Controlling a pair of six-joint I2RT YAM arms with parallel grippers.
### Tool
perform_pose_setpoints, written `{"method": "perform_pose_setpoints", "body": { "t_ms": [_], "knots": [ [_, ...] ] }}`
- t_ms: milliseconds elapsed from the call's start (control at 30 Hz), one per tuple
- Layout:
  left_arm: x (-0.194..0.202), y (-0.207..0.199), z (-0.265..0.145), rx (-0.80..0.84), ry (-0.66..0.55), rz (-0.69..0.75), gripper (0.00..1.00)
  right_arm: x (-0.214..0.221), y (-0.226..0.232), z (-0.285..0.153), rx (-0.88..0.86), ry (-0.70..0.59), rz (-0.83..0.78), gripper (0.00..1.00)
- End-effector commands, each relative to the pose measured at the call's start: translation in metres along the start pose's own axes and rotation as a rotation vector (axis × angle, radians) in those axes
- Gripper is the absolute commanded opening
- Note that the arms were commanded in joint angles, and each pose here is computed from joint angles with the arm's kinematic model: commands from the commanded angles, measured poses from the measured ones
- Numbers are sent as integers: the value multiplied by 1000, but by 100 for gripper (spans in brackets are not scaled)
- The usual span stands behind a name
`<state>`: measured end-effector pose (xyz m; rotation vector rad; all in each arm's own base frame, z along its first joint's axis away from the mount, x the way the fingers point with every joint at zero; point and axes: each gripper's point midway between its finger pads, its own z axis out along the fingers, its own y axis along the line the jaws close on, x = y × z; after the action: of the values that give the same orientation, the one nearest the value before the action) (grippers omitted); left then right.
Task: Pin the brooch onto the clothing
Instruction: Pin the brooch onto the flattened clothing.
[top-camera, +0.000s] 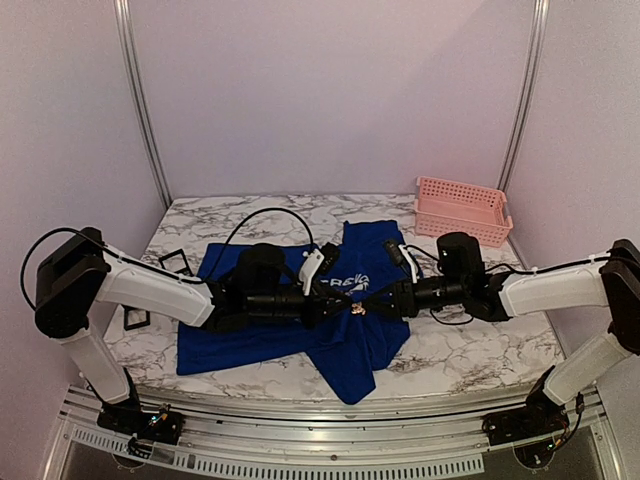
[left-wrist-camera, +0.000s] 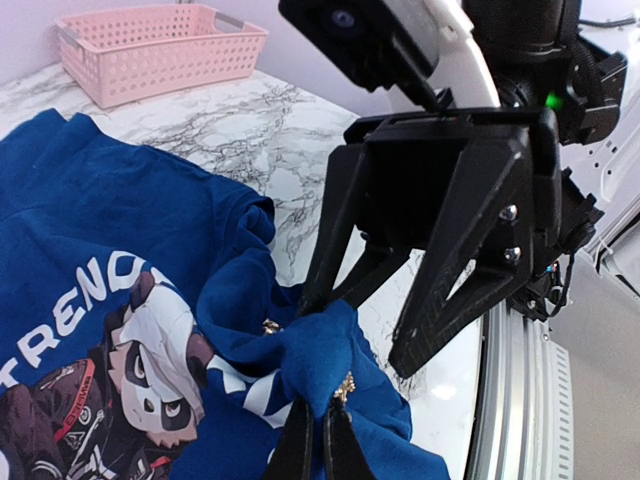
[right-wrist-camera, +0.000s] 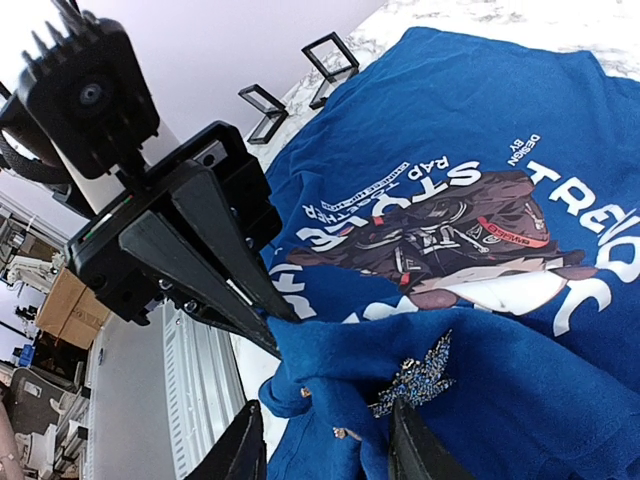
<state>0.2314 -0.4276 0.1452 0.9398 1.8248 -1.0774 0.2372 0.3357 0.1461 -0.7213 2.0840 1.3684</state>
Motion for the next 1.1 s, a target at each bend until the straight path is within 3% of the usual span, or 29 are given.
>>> {"method": "perform_pose_setpoints", "body": {
  "t_ms": [0,200,433,800,1067],
  "knots": [
    [-13,-10,2,33,-37,29,0,-7,8,-8,-23,-29,-34,41],
    [-11,-7,3,21,-25,12,0,-6,2,-10,15,-19,-24,42],
    [1,-1,7,17,41,-78,0,-14,-12,-31,177,-49,-94,45],
    [34,4,12,60,264,-290,0,-4,-24,-35,249,16,-156,54],
    [36,-5,15,156,353,-399,0,22,-10,-32,340,66,-499,58]
  ]
}}
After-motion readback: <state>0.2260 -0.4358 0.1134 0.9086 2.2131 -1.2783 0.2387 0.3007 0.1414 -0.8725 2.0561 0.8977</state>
